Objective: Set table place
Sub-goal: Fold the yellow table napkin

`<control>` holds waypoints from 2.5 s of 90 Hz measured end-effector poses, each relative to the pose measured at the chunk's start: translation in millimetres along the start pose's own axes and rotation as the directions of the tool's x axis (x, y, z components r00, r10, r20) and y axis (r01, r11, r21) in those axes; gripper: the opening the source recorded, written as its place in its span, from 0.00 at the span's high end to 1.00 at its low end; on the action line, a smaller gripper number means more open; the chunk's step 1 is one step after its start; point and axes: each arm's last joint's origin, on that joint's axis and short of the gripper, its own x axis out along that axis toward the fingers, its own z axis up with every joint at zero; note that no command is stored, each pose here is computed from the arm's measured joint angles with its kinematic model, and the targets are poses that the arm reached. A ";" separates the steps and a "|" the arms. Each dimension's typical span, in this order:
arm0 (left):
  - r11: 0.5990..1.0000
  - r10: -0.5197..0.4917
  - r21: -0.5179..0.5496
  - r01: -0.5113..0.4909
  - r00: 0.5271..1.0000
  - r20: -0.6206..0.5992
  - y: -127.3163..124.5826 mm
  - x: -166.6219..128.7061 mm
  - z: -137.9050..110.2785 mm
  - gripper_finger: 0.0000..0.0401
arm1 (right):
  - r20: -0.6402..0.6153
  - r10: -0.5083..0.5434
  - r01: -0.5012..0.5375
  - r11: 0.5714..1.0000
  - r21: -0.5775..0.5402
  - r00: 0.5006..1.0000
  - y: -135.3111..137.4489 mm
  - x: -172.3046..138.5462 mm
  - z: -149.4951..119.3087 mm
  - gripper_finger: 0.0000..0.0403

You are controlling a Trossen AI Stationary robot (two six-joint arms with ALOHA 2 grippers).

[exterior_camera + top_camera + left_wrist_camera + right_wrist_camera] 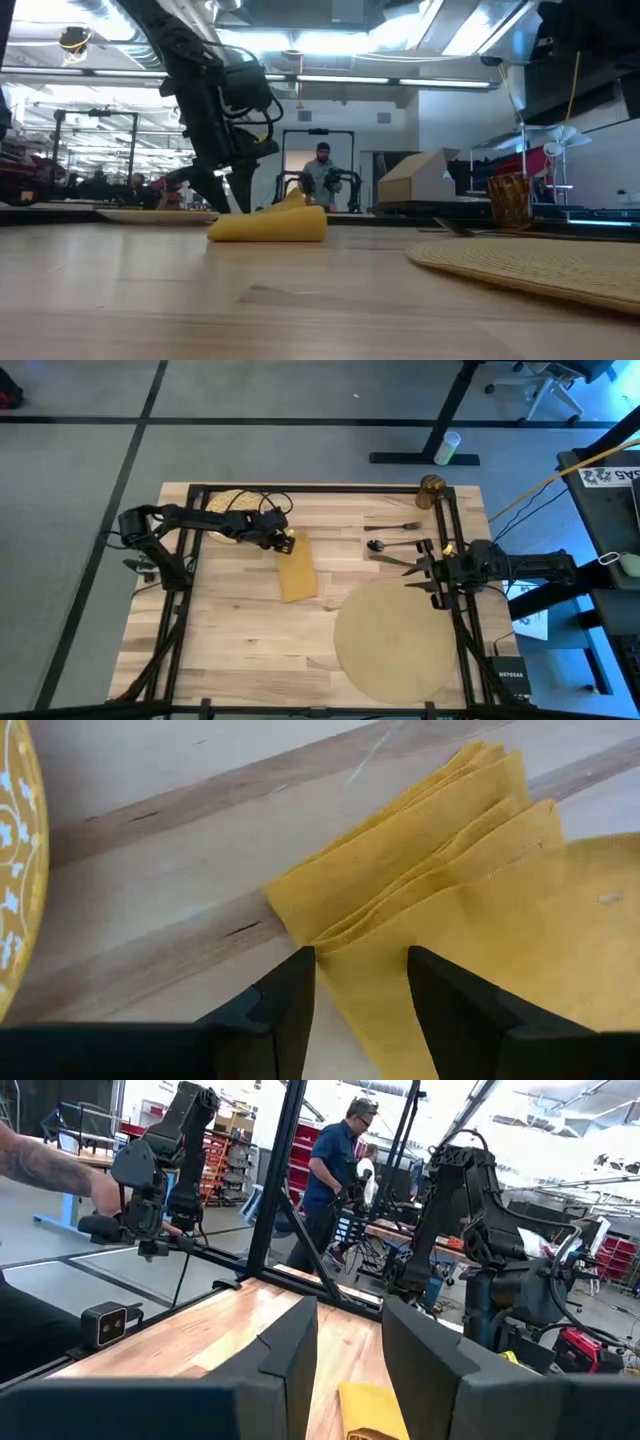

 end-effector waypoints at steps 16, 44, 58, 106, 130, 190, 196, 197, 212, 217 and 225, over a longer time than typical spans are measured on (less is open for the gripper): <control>1.000 0.000 -0.016 0.000 1.000 0.000 0.2 -0.1 0.2 0.64 | 0.000 0.000 0.000 1.000 0.000 1.000 0.0 0.0 0.0 0.75; 1.000 -0.021 -0.005 0.021 0.999 0.025 -0.9 0.0 3.6 0.64 | 0.000 0.000 0.000 1.000 0.000 1.000 0.0 0.0 0.0 0.75; 1.000 -0.007 0.013 0.007 1.000 0.011 -0.5 5.5 2.2 0.68 | 0.000 0.000 0.000 1.000 0.000 1.000 0.0 0.0 0.0 0.75; 0.995 -0.057 0.082 0.054 0.998 0.038 -4.9 3.2 5.3 0.99 | -0.005 0.001 -0.001 1.000 0.002 1.000 0.1 0.0 -0.5 0.75; 0.993 -0.102 0.076 0.095 0.991 0.084 -6.4 -13.7 9.3 1.00 | -0.006 0.001 -0.001 1.000 0.002 1.000 0.2 0.0 -0.6 0.75; 0.990 -0.101 0.105 0.090 0.990 0.101 -13.1 -22.0 1.8 1.00 | -0.006 0.001 -0.001 1.000 0.002 1.000 0.1 0.0 -0.6 0.75; 0.990 -0.100 0.112 0.088 0.990 0.103 -14.0 -22.2 0.9 1.00 | -0.006 0.001 -0.001 1.000 0.002 1.000 0.1 0.0 -0.6 0.75; 0.990 -0.100 0.112 0.088 0.990 0.104 -14.0 -22.2 0.8 1.00 | -0.006 0.001 -0.001 1.000 0.002 1.000 0.1 0.0 -0.6 0.75; 0.990 -0.092 0.114 0.081 0.991 0.093 -13.3 -22.1 -0.4 0.99 | -0.006 0.001 -0.001 1.000 0.002 1.000 0.2 0.0 -0.6 0.75; 0.991 -0.086 0.114 0.076 0.992 0.089 -12.7 -22.0 -0.7 0.97 | -0.006 0.002 -0.002 1.000 0.002 1.000 0.2 0.0 -0.6 0.75; 0.991 -0.087 0.113 0.077 0.992 0.090 -12.8 -22.0 -0.5 0.93 | -0.006 0.001 -0.001 1.000 0.002 1.000 0.1 0.0 -0.6 0.75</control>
